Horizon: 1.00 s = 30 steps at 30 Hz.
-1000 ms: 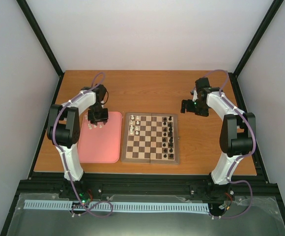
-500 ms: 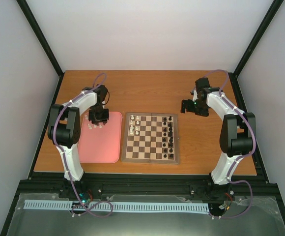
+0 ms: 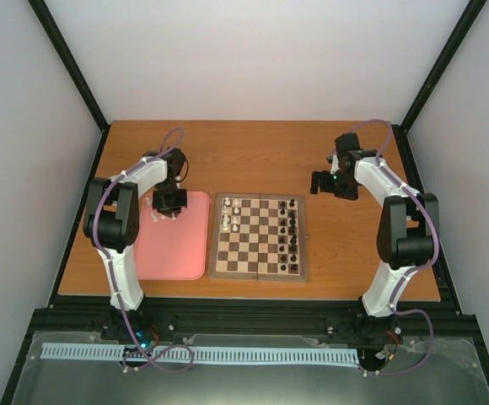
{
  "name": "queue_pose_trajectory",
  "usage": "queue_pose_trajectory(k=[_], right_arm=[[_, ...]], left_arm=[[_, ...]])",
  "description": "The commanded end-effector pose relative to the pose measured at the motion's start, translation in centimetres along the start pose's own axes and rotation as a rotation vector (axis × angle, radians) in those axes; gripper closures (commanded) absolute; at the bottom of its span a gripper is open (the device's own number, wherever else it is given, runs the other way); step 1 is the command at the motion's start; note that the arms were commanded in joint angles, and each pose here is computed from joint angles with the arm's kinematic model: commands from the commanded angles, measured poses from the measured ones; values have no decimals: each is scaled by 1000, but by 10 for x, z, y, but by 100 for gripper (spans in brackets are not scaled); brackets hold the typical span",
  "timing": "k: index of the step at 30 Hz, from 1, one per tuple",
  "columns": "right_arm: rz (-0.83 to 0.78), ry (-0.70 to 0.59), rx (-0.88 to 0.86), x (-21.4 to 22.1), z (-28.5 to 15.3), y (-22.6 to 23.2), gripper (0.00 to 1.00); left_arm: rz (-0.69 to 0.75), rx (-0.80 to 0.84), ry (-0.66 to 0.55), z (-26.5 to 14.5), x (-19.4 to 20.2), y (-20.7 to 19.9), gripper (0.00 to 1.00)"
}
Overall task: Set up the chess pieces on the board
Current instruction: Pick up the chess piece from the storage box, then place the chess piece on the chessboard.
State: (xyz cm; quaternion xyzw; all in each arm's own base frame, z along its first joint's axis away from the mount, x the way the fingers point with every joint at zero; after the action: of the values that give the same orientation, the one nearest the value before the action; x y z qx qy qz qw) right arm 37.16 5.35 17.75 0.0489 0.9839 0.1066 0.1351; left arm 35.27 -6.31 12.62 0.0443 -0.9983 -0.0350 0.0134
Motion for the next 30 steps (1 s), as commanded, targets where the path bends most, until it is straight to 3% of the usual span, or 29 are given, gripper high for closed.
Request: queue_pose_trajectory(k=[1,6,12,21,30], right_arm=[[16,-13,10,-4,0,-4,0],[11,-13,14,-4,-1,-4,0],[16,-14,13,-3,-1,-4,0],[19,-17,13,-1,-2,-4,0],[17,-19,13,6,-1,-6,0]], left_arm=[[14,-8,-18,0,-3,-3,88],[14,1,-20,-2,-2,-3,98],[48,18,-51,-29,10,-12,99],[277,147,-30,-94,85,-89,99],[365,176,-7,-97,122,-128,99]])
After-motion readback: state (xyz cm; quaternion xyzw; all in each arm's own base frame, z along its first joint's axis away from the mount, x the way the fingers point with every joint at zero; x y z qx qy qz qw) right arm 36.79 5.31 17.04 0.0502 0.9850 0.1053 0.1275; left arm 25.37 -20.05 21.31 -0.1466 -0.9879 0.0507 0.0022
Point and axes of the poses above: each gripper's point midway between its finger pads, its own z axis out along the fingers, its own y axis along the line the jaws close on, x = y × z, the point moved 10 cm from there along -z, back along the fingers, and after that the axes turned 3 degrees about z, right-handed, at the moved point
